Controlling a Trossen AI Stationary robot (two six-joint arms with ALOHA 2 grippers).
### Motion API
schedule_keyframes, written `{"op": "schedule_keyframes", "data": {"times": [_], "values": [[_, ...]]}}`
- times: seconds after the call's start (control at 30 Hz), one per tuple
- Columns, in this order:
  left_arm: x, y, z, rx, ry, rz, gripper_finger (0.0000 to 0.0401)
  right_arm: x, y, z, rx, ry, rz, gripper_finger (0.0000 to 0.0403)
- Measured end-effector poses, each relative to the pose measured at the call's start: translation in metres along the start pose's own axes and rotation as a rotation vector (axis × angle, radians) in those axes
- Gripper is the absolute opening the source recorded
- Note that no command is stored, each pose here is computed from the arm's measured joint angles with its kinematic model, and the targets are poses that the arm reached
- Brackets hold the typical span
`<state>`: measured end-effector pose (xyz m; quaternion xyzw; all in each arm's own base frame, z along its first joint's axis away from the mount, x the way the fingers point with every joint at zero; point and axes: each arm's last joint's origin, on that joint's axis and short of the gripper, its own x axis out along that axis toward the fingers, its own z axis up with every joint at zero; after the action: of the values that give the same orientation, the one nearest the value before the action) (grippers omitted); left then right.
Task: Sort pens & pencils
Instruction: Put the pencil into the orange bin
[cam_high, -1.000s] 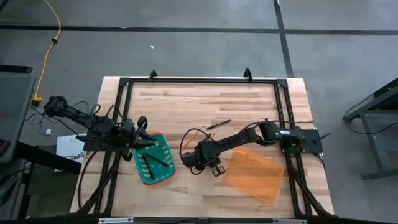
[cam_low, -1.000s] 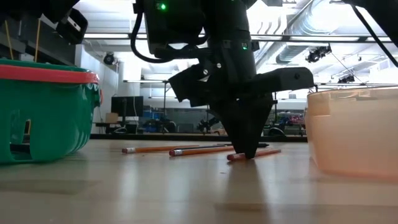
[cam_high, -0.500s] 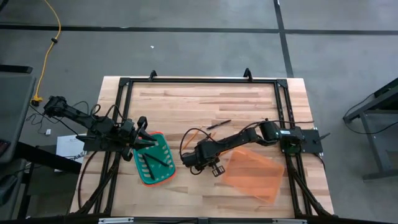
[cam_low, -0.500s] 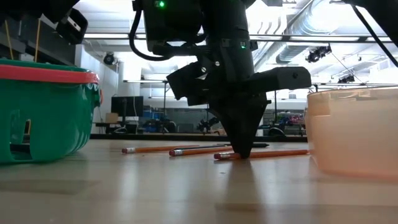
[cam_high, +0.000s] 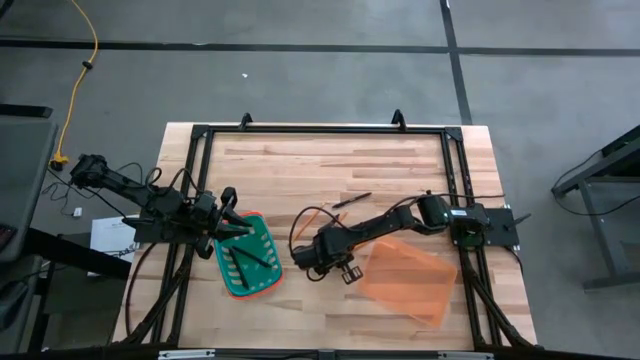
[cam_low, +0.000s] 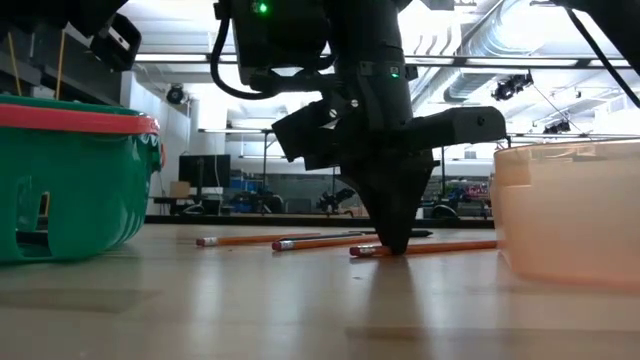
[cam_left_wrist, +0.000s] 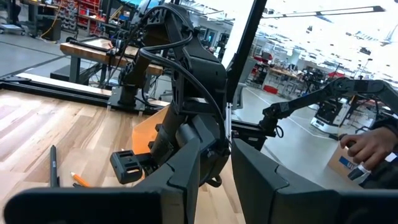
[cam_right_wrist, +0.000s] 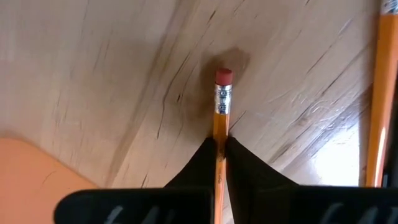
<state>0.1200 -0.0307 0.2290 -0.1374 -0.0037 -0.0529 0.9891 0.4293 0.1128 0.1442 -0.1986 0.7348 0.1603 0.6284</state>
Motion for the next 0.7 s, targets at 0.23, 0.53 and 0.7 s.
{"op": "schedule_keyframes", "data": {"times": [0.23,0.53,0.7], "values": [[0.000,0.000,0.000,0.000,0.000,0.000,0.0081,0.000,0.001,-0.005,-0.009,0.061,-0.001,0.0001],[0.000,0.000,0.000,0.000,0.000,0.000,0.0081,-0.045,-0.003,-0.004,0.033,0.019,-0.050,0.0000],[0.000,0.000,0.000,0.000,0.000,0.000,0.0081,-0.078,-0.006,-0.006,0.074,-0.028,-0.108,0.0000]]}}
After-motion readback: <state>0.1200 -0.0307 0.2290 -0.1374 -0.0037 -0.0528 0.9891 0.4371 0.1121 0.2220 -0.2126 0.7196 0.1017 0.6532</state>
